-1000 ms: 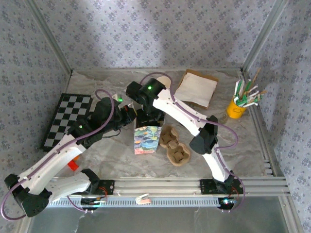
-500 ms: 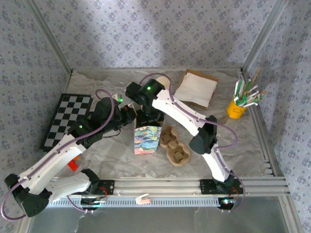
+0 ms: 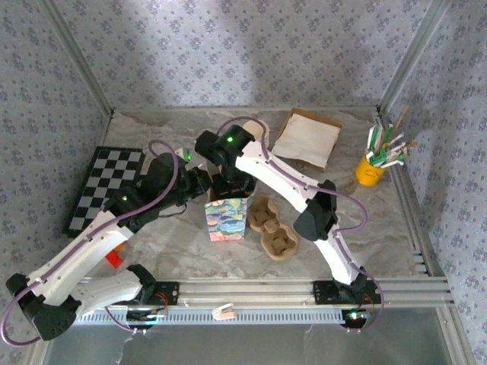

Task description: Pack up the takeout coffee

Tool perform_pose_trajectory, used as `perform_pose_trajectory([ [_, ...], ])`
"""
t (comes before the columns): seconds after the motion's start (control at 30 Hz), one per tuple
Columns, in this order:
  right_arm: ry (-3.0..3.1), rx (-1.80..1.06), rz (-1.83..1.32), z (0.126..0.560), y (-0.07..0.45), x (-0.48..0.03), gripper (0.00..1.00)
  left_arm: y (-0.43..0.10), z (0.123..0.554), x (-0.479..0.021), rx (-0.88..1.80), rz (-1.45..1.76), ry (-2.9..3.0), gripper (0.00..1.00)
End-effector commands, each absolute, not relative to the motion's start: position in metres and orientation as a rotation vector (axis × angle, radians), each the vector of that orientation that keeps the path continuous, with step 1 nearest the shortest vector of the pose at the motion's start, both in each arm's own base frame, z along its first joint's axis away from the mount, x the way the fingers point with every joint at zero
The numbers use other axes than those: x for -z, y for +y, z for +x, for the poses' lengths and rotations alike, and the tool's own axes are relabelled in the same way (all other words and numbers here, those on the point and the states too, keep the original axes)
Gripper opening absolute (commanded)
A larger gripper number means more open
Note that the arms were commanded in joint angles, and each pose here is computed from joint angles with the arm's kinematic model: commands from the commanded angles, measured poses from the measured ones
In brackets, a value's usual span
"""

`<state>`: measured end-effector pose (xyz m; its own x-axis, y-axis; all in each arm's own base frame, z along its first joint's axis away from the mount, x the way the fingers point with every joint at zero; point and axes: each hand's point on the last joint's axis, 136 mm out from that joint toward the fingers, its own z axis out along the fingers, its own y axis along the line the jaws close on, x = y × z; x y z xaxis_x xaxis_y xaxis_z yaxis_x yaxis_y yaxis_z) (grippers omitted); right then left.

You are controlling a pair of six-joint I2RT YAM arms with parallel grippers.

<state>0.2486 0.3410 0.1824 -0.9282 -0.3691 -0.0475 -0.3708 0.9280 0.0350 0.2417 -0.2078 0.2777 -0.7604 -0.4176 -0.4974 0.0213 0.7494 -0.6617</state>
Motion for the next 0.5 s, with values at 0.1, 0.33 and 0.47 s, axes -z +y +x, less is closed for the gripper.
perform_pose_trajectory([
  [0.1, 3.14, 0.119, -0.611, 0.2291, 0.3162, -0.1779, 0.61, -0.2012, 0.2344, -0.2838, 0.847, -0.256, 2.302, 0.12],
  [0.33, 3.126, 0.135, -0.608, 0.2314, 0.3143, -0.1788, 0.61, -0.2035, 0.2364, -0.2808, 0.834, -0.248, 2.316, 0.09],
  [0.47, 3.12, 0.122, -0.606, 0.2319, 0.3164, -0.1793, 0.61, -0.2047, 0.2367, -0.2819, 0.837, -0.242, 2.317, 0.09],
])
